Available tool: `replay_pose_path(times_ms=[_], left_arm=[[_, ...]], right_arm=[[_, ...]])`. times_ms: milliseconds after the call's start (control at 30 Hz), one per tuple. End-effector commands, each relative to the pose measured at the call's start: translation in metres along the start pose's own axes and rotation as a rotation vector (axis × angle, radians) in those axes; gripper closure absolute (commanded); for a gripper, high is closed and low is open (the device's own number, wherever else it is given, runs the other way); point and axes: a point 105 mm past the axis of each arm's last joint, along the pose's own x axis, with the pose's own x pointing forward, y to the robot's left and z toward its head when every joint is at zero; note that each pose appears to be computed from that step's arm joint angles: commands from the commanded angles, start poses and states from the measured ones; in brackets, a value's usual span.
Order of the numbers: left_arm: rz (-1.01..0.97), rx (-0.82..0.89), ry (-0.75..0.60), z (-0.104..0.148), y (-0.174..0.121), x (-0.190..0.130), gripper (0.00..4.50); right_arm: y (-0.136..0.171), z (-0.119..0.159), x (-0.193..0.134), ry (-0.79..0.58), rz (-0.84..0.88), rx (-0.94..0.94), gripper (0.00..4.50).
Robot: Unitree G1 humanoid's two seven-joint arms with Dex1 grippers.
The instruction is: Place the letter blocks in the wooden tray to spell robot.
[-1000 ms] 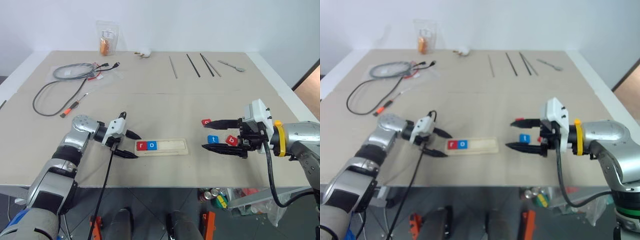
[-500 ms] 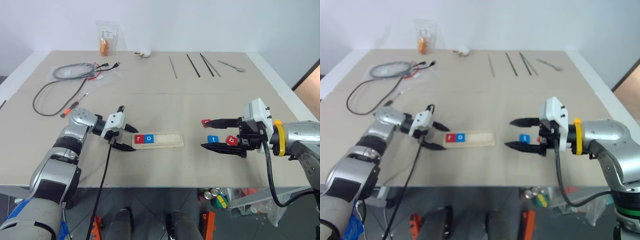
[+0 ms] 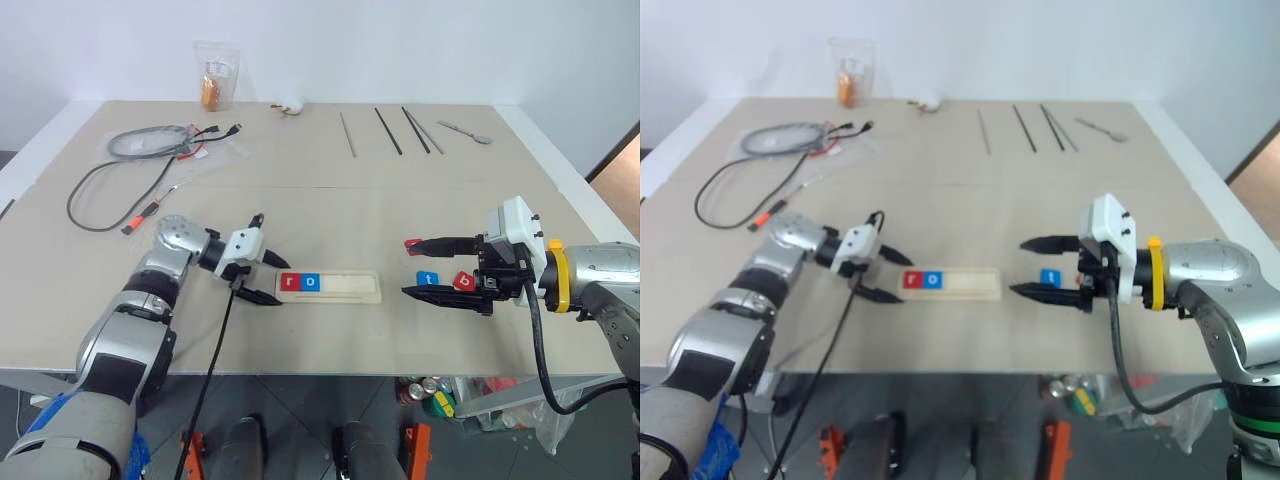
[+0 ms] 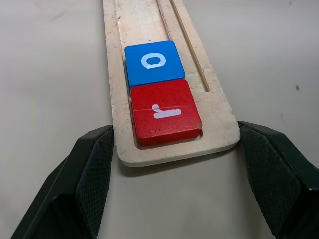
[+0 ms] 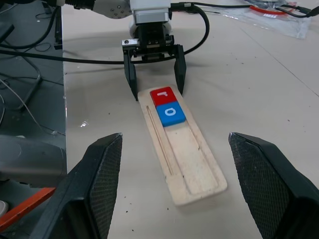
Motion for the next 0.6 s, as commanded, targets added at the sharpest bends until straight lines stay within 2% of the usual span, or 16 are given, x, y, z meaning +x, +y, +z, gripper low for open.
replay_pose_path(times_ms=[33, 500, 567, 600], left_arm=[[0.029, 0.057, 0.007, 0.012, 0.011, -0.010, 1.24], [0.055, 0.041, 0.059, 0.000, 0.009, -0.015, 1.24], [0.058, 0.034, 0.071, -0.002, 0.009, -0.015, 0.22], [0.063, 0.029, 0.076, -0.003, 0.009, -0.015, 0.08]], right_arm=[[0.001, 0.012, -0.004, -0.009, -0.003, -0.049, 1.01], [0.000, 0.012, -0.005, -0.012, -0.011, -0.046, 1.01], [0.000, 0.012, -0.004, -0.012, -0.011, -0.046, 1.01], [0.000, 0.012, -0.004, -0.011, -0.010, -0.045, 1.01]])
